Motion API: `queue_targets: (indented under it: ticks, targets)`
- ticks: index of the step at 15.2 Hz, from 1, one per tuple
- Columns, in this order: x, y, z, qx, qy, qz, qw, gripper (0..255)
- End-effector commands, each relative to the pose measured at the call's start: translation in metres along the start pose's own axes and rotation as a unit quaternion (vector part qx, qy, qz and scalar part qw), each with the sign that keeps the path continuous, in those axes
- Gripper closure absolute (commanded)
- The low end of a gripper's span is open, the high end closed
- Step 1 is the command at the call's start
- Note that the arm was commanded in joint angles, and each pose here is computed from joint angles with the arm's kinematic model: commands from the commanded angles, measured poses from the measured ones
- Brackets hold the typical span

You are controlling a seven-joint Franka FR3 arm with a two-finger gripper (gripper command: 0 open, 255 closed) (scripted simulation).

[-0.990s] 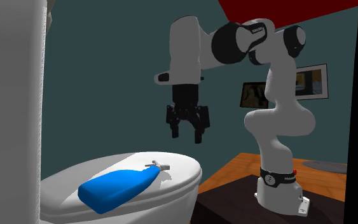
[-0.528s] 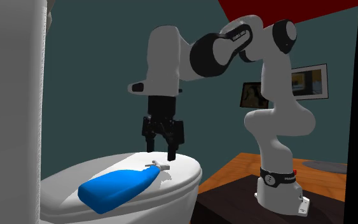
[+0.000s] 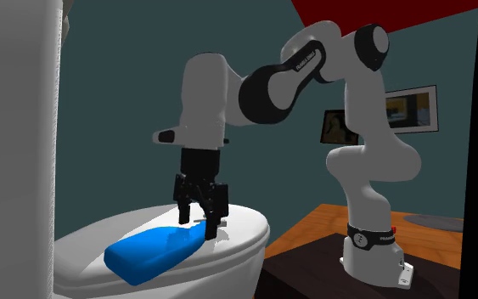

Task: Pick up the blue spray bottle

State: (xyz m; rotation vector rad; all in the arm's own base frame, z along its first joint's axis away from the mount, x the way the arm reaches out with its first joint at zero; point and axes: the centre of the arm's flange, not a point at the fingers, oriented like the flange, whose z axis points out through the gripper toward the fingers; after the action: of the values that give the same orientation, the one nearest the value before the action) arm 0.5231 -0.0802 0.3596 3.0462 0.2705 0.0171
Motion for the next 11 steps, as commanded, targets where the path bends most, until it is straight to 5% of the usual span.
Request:
queue_targets:
  ticks: [1,3,4,11]
  targets:
    - [0.0004,-0.0014,0.0101,0.0,0.0,0.0,1.0,0]
    - [0.0004,-0.0017,0.0131,0.0,0.0,0.0,1.0,0]
    - [0.0005,-0.0019,0.0128,0.0,0.0,0.0,1.0,255]
    - [0.0006,-0.0016,0.0127,0.0,0.0,0.0,1.0,255]
